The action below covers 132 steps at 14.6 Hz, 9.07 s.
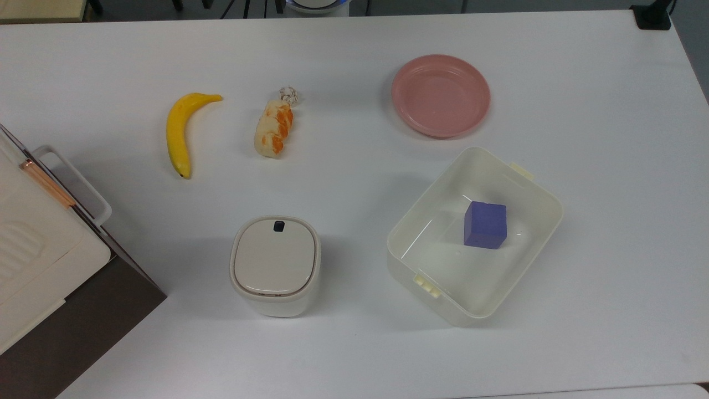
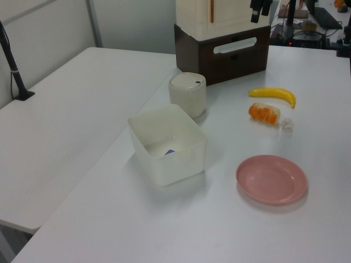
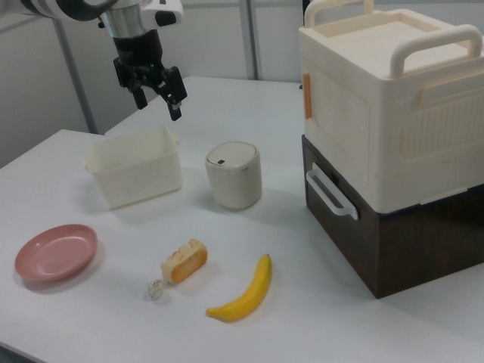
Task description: Open the trash can
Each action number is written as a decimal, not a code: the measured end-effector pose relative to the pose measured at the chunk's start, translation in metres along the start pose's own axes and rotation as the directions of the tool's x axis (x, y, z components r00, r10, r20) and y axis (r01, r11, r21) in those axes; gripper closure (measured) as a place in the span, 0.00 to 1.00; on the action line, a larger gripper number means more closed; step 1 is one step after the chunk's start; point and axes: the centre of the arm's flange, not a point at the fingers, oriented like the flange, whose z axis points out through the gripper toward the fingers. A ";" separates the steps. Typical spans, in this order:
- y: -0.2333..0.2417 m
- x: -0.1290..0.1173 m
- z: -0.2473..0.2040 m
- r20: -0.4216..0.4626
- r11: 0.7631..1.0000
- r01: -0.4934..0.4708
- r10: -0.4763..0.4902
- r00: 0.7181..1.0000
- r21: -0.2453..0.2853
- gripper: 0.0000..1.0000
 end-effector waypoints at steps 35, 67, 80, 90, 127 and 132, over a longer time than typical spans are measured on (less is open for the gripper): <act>-0.001 0.000 0.001 0.004 0.994 -0.111 0.111 0.994 0.009 0.32; -0.065 0.119 0.224 -0.256 0.904 -0.427 0.415 0.873 0.006 0.99; -0.066 0.130 0.252 -0.343 0.901 -0.433 0.405 0.848 -0.006 0.99; -0.058 0.123 0.181 -0.313 0.848 -0.526 0.518 0.796 0.065 0.99; 0.024 0.002 0.013 0.075 0.994 0.104 -0.103 0.992 -0.016 0.28; 0.024 0.002 0.011 0.072 0.994 0.105 -0.104 0.992 -0.013 0.00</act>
